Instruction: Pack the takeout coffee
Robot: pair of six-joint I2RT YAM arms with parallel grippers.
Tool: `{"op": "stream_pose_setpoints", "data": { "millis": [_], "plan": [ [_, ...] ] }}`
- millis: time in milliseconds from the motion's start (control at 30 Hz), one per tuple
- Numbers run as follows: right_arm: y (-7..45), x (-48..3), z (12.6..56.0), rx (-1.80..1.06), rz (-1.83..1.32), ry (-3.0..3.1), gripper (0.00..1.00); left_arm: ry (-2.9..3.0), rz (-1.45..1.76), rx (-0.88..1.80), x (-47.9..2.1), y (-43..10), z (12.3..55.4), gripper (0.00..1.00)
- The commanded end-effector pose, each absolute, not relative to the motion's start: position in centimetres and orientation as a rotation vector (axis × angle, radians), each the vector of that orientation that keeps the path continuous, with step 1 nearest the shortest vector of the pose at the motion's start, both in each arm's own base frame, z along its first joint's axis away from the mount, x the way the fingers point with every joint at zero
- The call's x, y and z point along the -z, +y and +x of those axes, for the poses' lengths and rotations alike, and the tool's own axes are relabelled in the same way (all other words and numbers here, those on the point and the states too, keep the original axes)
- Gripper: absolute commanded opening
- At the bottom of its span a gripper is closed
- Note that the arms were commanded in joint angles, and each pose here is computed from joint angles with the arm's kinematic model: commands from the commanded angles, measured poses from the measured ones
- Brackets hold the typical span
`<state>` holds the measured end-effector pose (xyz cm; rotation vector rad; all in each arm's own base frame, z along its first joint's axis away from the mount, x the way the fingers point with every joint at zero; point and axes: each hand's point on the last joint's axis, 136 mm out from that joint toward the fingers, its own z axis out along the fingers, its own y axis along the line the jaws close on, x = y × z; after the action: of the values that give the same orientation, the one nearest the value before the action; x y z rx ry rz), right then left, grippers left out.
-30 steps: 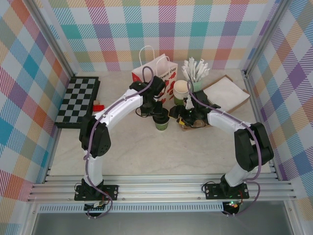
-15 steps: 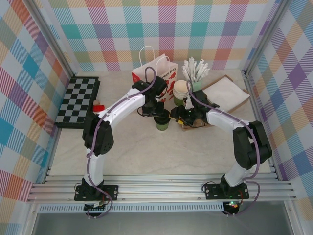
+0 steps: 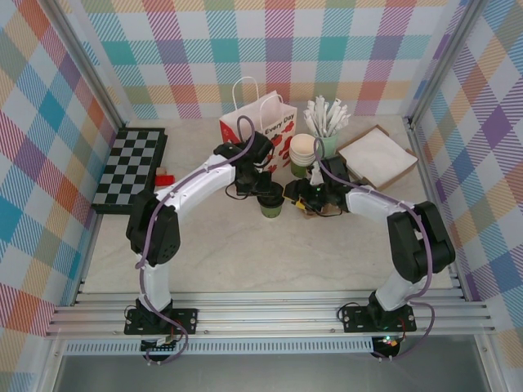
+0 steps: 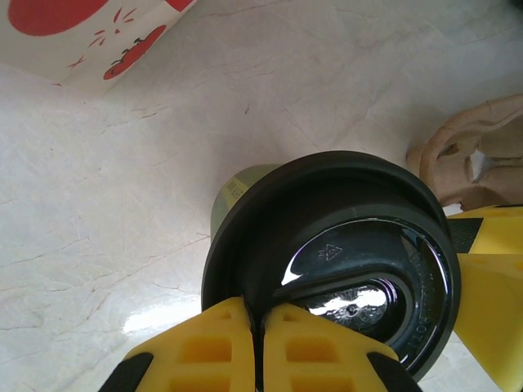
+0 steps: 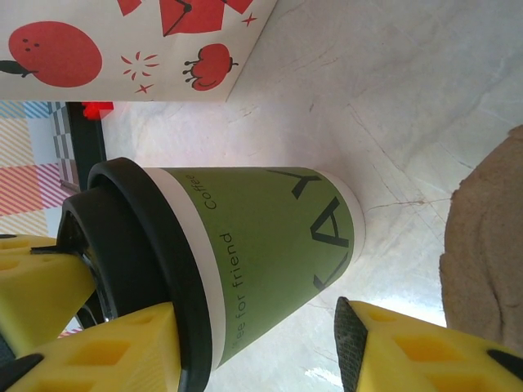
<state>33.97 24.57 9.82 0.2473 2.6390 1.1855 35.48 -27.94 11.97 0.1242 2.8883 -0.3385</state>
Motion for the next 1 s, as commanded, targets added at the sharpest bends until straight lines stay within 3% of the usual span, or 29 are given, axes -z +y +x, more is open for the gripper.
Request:
{"op": "stream_pose_setpoints", "data": {
  "millis": [0,167,267,633,967],
  "plan": [
    [22.6,-5.1,29.8,-1.045,0.401,2.861,0.54,3.213,0.213,-0.007,-3.5,-23.3,30.3,0.0],
    [23.6,-12.5,31.7,-1.296,0.294,2.653,0.65,3.026,0.441,0.101,-10.9,-25.0,32.7,0.0],
    [23.4,-14.2,32.0,-1.373,0.234,2.608,0.66,2.987,0.575,0.122,-13.1,-25.7,32.4,0.0],
    [25.4,-13.6,30.8,-1.591,0.05,2.688,0.55,2.949,0.775,0.201,-13.1,-27.7,30.9,0.0],
    [27.1,-10.8,31.0,-1.567,0.035,2.789,0.44,2.947,0.775,0.199,-12.4,-27.9,31.0,0.0]
  ]
}}
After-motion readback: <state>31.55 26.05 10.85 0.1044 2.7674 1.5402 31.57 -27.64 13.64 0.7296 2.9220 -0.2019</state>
